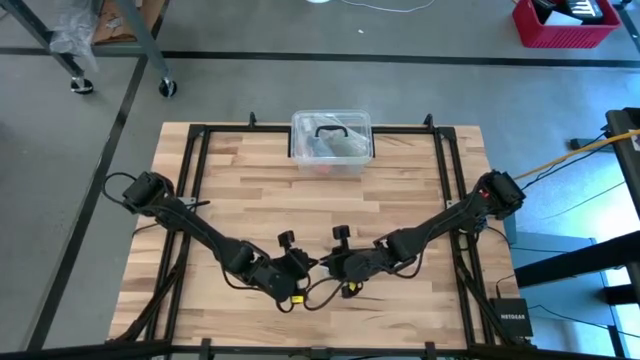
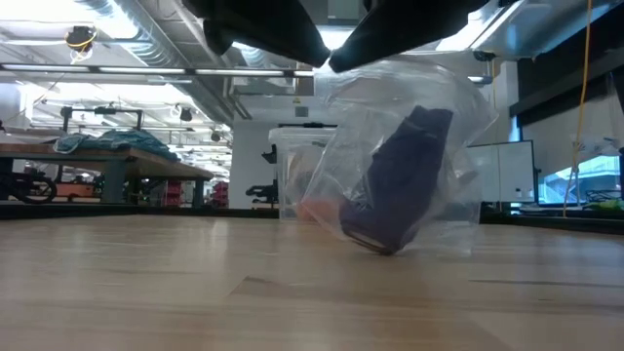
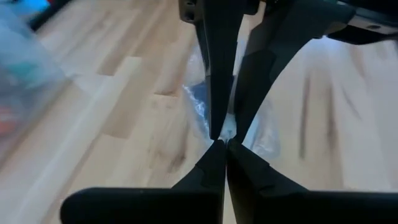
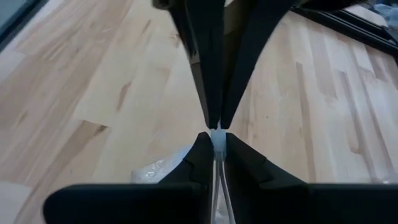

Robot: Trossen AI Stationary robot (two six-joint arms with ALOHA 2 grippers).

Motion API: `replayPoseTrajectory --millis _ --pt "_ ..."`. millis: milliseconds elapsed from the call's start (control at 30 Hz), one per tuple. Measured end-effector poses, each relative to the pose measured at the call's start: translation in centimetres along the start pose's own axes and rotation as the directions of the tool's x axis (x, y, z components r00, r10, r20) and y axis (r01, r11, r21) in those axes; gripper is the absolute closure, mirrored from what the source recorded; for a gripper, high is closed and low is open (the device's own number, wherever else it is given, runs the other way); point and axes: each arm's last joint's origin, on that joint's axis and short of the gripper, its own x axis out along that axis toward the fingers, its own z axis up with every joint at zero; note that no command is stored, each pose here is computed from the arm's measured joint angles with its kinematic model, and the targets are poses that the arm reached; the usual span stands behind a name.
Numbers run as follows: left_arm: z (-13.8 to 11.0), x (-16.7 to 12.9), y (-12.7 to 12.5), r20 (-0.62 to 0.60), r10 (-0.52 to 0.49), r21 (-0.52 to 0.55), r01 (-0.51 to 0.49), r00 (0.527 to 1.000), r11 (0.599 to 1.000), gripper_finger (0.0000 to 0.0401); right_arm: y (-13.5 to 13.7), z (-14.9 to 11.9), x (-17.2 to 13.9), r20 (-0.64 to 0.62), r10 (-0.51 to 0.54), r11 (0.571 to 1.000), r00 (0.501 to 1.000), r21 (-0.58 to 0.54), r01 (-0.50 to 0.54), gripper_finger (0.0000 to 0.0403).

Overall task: Roll bandage
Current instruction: Close the transparent zip bag

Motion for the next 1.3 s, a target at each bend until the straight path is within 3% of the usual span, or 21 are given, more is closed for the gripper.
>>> replayPoseTrajectory --millis 300,700,967,1300 --pt "-0.4 -0.3 0.2 0.057 0.169 0.027 -0.170 0.984 0.985 0.0400 -0.3 0.1 0.0 0.004 -0.080 0.995 0.997 0.059 0.080 0.0372" --pt "-1.5 -0.5 1.0 0.013 0.280 0.038 -0.280 0.960 0.959 0.0400 0.1 -0.9 -0.1 -0.092 -0.036 0.998 0.995 0.056 0.041 0.0372" --pt "-2.0 -1.0 1.1 -0.018 0.286 0.022 -0.286 0.958 0.958 0.0400 -0.1 -1.4 -0.2 -0.135 -0.051 0.998 0.989 0.037 0.057 0.0372" --pt "-0.8 -2.0 -0.1 -0.015 0.178 -0.038 -0.179 0.984 0.983 0.0390 -0.2 -1.0 -0.2 -0.134 -0.052 0.998 0.990 0.032 0.057 0.0372"
